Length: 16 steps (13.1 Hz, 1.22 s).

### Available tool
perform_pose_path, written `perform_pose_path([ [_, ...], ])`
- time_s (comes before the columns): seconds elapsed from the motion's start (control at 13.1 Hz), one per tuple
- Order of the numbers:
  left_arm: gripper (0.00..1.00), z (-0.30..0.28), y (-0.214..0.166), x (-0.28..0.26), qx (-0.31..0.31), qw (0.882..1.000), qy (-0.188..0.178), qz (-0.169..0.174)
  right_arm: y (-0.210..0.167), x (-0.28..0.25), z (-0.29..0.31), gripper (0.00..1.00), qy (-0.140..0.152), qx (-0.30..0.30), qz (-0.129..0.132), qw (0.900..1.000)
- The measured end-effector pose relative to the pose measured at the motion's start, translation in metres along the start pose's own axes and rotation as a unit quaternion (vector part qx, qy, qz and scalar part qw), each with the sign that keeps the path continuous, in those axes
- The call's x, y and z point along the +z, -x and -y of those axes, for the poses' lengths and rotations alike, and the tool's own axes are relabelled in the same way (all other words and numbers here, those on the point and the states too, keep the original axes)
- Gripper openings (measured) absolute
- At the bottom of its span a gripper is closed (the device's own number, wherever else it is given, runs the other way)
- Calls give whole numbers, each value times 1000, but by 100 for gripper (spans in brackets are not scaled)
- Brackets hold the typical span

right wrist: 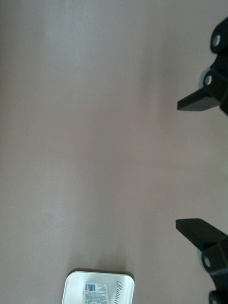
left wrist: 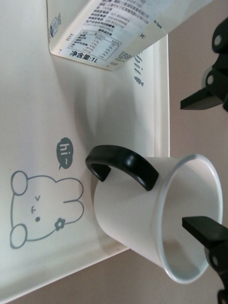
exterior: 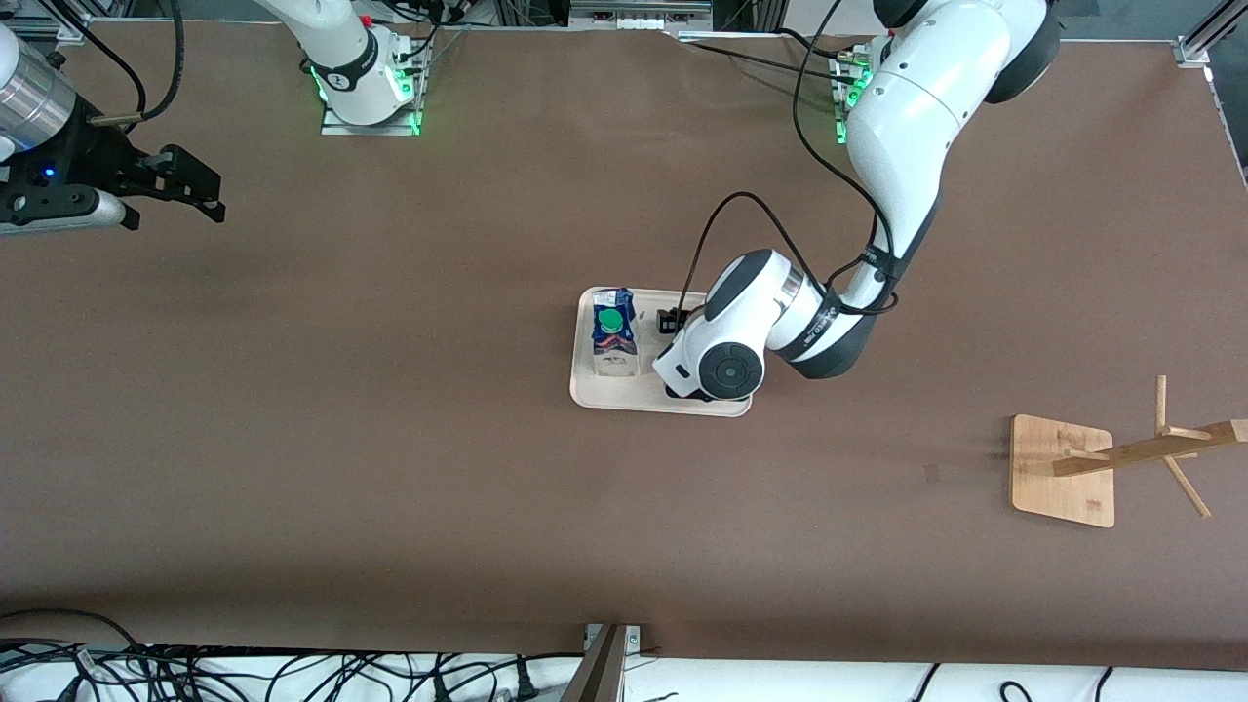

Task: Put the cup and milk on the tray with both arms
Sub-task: 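Carry the mug with the left gripper and lower it onto the tray, then open the left gripper and lift it away from the mug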

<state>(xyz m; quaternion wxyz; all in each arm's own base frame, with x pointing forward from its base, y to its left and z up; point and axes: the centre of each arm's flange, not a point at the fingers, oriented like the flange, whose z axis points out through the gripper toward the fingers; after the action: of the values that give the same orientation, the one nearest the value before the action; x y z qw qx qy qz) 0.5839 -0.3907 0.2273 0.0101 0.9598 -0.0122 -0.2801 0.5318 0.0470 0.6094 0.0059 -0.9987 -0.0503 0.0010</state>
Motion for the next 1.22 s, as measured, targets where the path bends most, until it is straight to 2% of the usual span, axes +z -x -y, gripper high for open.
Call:
perform_pose_path([
  [0.23,100,23,7,-25,-1,1000,-12,16,0,0,1,100,0,-1,-1,1000],
  [0.46,100,48,14,-58,29,999,-42,-4,-2,-1,2,100,0,-2,-8,1000],
  [0.61,100,64,23,-98,40,998,-44,-22,-2,-2,3,100,0,-4,-10,1000],
  [0.76,100,106,32,-152,60,996,-48,-50,-2,-2,4,100,0,-6,-10,1000],
  [0.91,100,160,48,-210,87,990,-51,-94,-3,-2,4,100,0,-7,-11,1000],
  [1.22,100,247,100,-299,60,982,-40,-176,-3,-2,4,100,0,-7,-11,1000],
])
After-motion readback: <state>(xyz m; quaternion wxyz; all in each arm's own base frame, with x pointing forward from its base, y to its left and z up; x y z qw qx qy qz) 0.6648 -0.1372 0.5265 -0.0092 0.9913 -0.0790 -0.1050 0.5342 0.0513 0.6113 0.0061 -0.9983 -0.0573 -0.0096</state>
